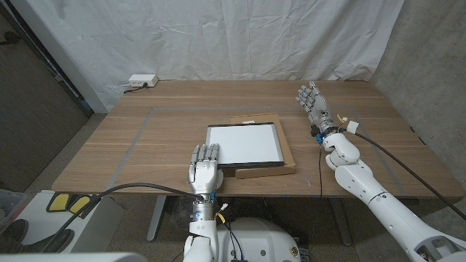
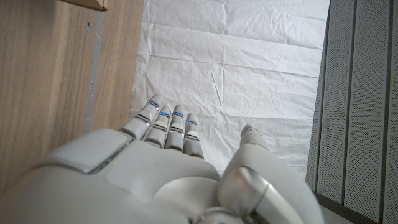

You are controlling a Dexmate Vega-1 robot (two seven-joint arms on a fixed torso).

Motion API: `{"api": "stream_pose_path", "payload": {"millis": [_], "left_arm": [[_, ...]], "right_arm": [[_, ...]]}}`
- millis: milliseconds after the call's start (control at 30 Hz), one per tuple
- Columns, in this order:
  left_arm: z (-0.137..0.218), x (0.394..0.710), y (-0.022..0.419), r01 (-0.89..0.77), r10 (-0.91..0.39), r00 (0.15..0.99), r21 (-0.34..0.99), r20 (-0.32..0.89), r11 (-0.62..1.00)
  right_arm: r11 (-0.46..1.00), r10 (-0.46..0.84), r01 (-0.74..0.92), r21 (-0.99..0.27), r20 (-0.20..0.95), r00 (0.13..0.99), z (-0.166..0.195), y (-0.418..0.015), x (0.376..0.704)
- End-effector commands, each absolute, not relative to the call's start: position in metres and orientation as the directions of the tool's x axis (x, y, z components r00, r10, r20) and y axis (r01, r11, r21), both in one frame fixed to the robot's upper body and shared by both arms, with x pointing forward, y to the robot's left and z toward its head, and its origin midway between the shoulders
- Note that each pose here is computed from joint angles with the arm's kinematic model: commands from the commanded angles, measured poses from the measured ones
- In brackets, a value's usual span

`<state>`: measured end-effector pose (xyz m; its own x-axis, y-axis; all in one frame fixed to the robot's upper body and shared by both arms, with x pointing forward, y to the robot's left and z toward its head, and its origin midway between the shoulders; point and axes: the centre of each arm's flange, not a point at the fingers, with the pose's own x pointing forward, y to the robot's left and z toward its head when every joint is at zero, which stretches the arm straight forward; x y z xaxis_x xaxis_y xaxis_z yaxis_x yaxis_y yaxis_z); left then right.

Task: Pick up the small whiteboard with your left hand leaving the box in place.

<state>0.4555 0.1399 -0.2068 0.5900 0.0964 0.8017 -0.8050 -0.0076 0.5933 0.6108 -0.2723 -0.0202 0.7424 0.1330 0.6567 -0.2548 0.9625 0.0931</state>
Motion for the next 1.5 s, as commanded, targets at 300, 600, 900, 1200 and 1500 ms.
{"api": "stream_pose_path", "payload": {"millis": [300,600,900,1200,1500], "left_arm": [[-0.204,0.447,0.144,-0.836,0.114,0.545,0.549,0.83,-0.005],[-0.198,0.446,0.144,-0.836,0.109,0.544,0.549,0.832,-0.019],[-0.193,0.445,0.148,-0.842,0.105,0.534,0.539,0.839,-0.022],[-0.188,0.445,0.15,-0.852,0.108,0.518,0.523,0.848,-0.023],[-0.181,0.445,0.153,-0.86,0.111,0.504,0.509,0.857,-0.024]], "right_arm": [[0.962,0.135,-0.259,0.09,0.665,0.734,-0.017,-0.271,0.606],[0.961,0.133,-0.26,0.094,0.664,0.736,-0.018,-0.272,0.607],[0.96,0.131,-0.261,0.099,0.664,0.736,-0.018,-0.271,0.609],[0.961,0.129,-0.259,0.1,0.665,0.736,-0.018,-0.272,0.61],[0.961,0.125,-0.256,0.102,0.668,0.734,-0.016,-0.273,0.61]]}}
